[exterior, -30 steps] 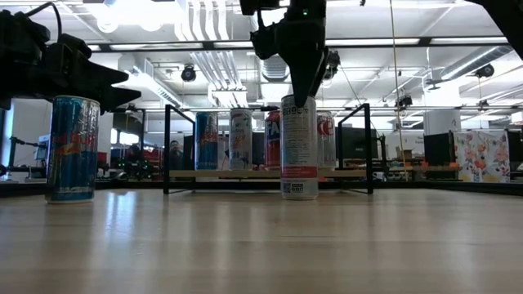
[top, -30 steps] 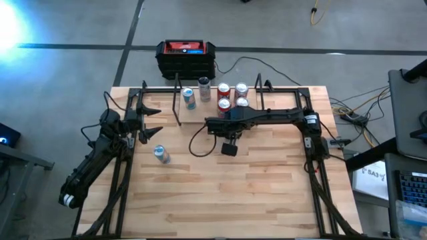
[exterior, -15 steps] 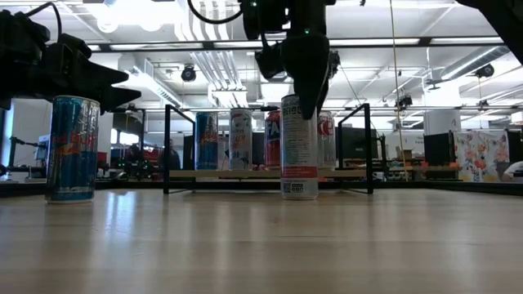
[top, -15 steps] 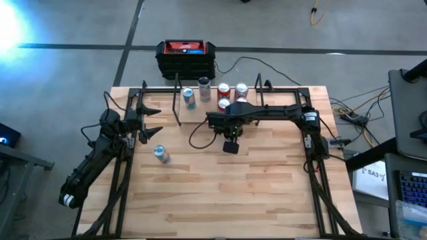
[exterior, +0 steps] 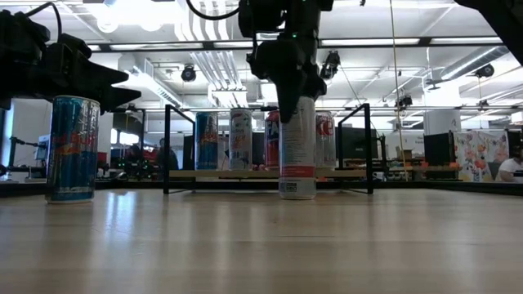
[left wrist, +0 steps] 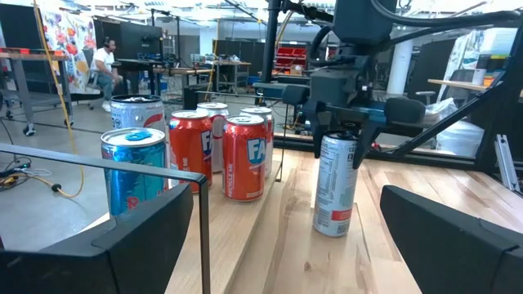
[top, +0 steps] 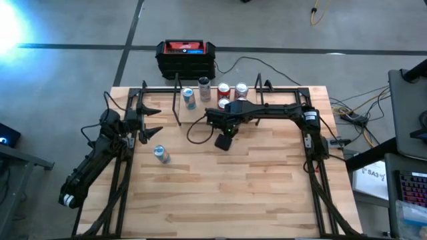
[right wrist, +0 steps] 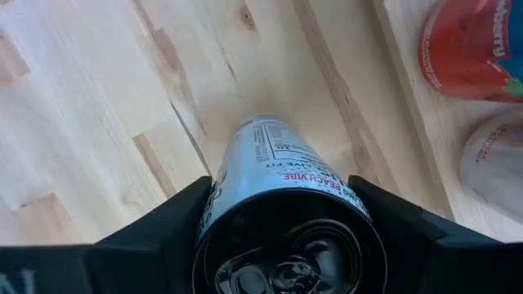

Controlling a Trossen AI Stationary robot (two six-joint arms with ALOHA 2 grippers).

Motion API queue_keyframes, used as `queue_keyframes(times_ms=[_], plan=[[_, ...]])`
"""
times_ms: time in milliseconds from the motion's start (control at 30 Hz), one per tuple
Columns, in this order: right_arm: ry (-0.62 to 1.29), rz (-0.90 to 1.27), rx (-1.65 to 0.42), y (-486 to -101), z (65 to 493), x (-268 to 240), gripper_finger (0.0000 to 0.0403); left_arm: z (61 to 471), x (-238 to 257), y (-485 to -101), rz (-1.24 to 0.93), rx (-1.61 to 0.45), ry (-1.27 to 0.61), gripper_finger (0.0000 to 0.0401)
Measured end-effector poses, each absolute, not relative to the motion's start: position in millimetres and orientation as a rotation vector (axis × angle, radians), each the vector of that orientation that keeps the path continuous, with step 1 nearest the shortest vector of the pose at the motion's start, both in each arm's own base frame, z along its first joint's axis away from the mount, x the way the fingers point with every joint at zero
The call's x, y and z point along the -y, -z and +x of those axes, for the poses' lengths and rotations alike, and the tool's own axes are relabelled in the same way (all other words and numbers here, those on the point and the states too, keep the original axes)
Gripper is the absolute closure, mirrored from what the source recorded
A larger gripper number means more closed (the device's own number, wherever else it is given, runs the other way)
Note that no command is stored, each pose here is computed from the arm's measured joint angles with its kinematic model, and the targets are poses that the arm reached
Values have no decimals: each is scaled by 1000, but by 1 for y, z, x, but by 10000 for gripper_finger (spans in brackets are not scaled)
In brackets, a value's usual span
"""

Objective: Place canned beverage on shelf
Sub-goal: Put the white and pink soda can on the shelf aligned with the other white and pink soda can

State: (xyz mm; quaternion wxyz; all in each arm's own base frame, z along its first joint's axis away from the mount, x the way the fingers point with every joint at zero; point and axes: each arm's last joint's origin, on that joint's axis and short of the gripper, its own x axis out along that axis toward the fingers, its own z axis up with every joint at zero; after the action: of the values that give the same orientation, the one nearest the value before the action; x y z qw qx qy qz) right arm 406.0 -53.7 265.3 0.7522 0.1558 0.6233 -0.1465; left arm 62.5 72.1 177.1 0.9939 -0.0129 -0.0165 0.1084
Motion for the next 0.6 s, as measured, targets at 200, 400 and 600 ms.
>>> queue_keyframes(times_ms=[200,400,600], plan=[[354,380,-1368,-265,405,54,163,62,-72,-177,-26,33,-217,21],[438,478,-1350,-265,405,53,163,63,-72,-177,-26,33,-216,21],[731,748,-1261,-265,404,54,163,63,-72,-177,-26,33,-217,21]])
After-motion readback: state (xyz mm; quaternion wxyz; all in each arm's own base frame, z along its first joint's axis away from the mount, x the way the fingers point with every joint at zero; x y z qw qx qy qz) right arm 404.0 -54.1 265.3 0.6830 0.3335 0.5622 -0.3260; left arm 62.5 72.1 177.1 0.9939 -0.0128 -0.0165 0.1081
